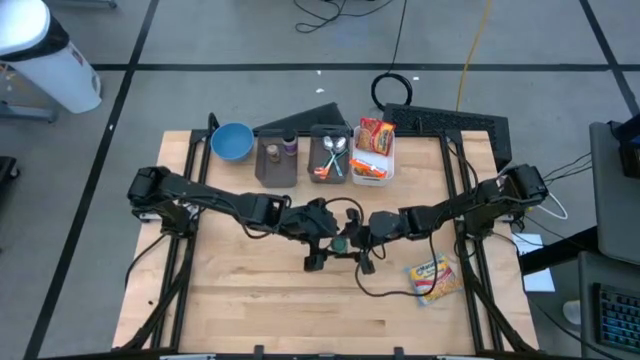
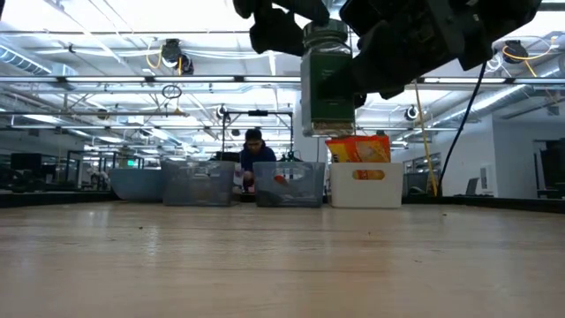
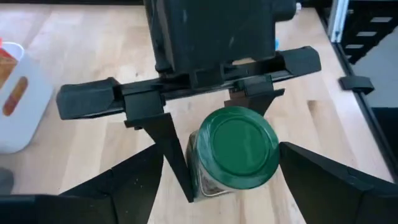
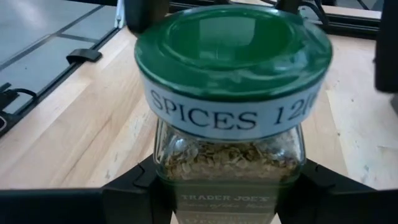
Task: Pick & Place Food Item
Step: Put the green spice bottle into the left black bin
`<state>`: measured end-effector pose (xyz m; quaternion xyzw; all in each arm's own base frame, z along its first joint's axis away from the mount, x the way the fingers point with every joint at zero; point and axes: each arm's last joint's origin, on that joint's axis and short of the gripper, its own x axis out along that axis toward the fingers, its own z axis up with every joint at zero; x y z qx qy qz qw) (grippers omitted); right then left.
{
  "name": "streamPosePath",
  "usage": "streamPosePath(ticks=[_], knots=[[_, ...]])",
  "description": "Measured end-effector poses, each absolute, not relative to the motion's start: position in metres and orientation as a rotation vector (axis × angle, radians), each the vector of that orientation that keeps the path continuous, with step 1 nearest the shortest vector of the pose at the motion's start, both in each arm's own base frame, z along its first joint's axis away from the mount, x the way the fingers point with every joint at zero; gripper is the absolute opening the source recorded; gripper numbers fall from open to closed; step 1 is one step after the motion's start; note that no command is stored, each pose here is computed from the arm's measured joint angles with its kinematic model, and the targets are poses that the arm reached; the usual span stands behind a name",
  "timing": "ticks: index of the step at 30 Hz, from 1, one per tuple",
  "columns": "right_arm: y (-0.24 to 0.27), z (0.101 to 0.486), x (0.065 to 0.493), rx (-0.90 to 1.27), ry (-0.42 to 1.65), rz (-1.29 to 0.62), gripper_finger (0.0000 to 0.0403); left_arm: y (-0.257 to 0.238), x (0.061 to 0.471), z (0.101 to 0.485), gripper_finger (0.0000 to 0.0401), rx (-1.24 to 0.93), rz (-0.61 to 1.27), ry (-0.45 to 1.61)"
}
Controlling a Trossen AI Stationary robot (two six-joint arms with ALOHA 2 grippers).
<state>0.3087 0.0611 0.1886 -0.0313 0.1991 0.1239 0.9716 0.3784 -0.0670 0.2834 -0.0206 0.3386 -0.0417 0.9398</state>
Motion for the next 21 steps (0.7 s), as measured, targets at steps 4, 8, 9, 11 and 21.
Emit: streamPosePath(ticks=[4,8,9,11,21], knots=[[0.0605,0.1888,0.3089,-0.063,0.400,0.245,0.0193,-0.0669,0.3814,0.2820,0.0316,-0.019,-0.066,0.673],[0.0566,0.1893,0.3099,-0.054,0.395,0.232,0.0193,-0.0663,0.3833,0.2799,0.0316,-0.006,-0.037,0.669],[0.0560,0.1893,0.3100,-0.051,0.396,0.229,0.0193,-0.0662,0.3836,0.2792,0.0318,-0.004,-0.031,0.671],[0.0547,0.1891,0.3102,-0.050,0.398,0.226,0.0193,-0.0661,0.3838,0.2787,0.0320,-0.003,-0.027,0.672],[0.0548,0.1932,0.3119,-0.037,0.352,0.222,0.0193,-0.0715,0.3824,0.2794,0.0302,0.085,0.019,0.662]])
